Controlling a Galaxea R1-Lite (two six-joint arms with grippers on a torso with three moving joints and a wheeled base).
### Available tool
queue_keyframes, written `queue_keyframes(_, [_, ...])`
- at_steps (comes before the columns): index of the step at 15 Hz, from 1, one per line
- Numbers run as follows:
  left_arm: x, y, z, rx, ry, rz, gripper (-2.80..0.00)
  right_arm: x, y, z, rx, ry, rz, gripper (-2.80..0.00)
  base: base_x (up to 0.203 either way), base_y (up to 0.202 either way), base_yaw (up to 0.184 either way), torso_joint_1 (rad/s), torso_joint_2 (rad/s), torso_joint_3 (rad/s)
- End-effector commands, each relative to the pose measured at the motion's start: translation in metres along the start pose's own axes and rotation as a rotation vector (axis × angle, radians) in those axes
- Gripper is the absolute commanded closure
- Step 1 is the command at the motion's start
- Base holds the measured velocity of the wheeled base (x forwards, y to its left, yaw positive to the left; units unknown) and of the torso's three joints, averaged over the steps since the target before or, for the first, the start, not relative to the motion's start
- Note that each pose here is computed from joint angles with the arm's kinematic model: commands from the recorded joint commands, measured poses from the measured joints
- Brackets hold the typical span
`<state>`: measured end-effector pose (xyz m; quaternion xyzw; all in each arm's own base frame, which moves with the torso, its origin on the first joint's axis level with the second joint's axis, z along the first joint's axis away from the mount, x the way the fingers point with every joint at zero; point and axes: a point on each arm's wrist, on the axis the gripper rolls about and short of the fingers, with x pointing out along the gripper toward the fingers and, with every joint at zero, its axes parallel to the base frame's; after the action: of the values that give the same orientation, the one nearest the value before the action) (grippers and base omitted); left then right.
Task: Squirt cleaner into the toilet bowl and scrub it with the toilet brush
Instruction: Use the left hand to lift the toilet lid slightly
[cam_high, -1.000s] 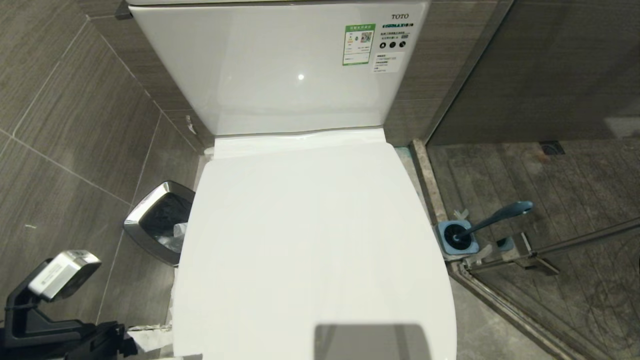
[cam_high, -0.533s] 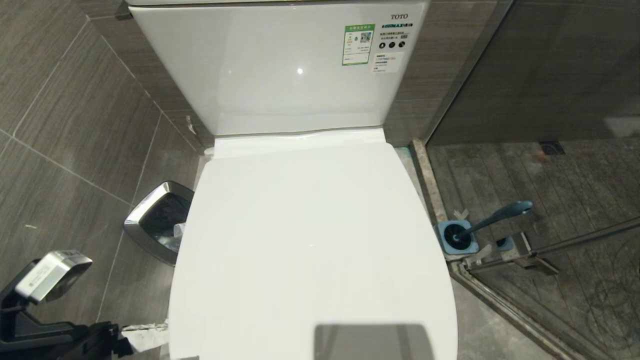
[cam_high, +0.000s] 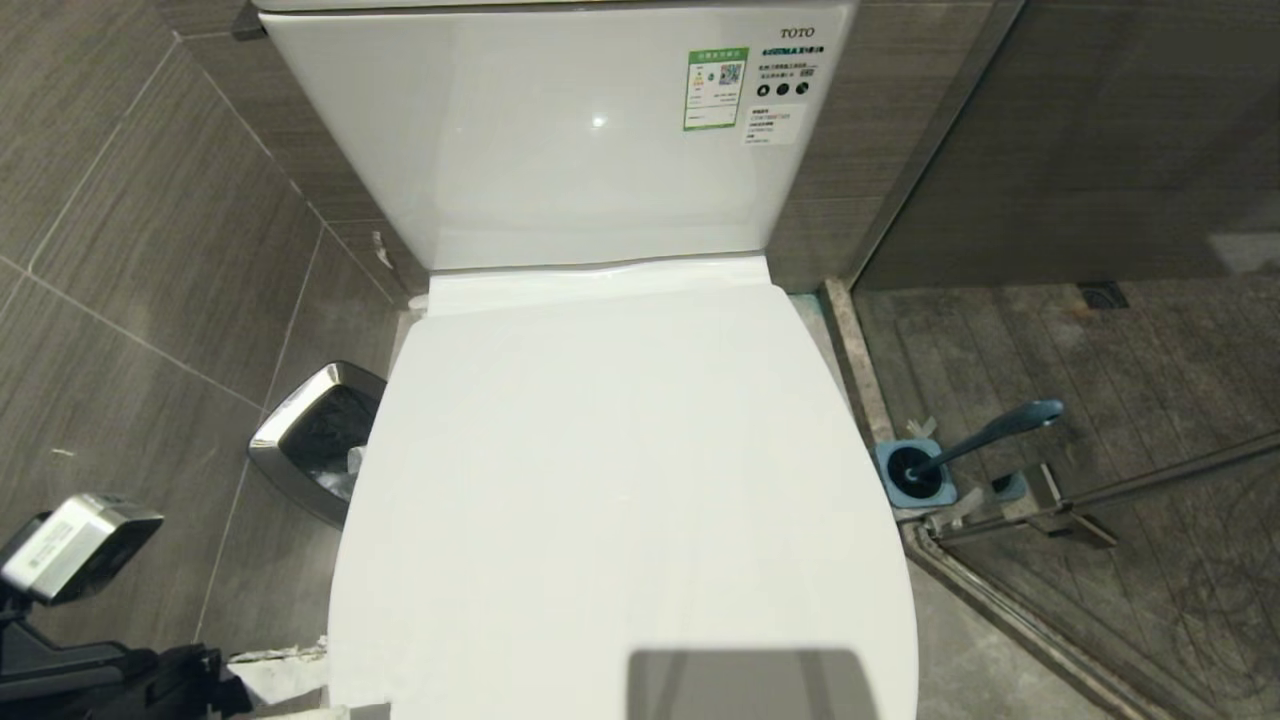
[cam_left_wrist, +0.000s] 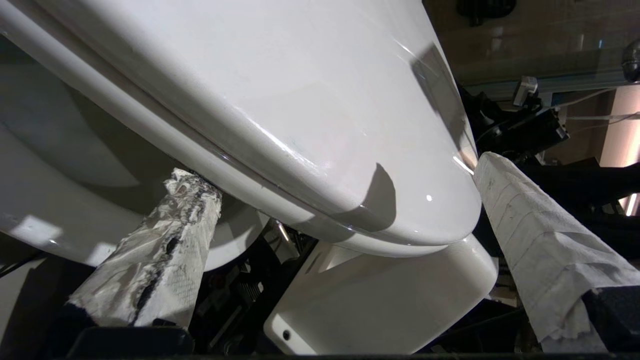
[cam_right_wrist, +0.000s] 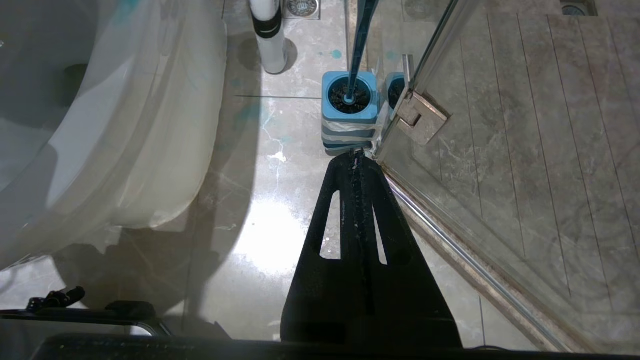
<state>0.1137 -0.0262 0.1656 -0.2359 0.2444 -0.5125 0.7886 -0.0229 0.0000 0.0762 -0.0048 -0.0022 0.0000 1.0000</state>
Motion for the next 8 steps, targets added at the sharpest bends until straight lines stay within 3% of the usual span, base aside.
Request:
queue_keyframes(1, [-0.0014,-0.0032,0.0005,0.012,-0.008,-0.004,-2.80,0.0000,0.0000,0.0000,-0.001,0.000,0.000,0.00,0.000,0.000,0.000,0.000,0.00,0.000])
queue_keyframes(8, [-0.0025,-0.0058,0.0019,0.025,-0.023,0.013,-2.80,0.0000,0.0000,0.0000,-0.001,0.000,0.000,0.00,0.000,0.000,0.000,0.000,0.00,0.000])
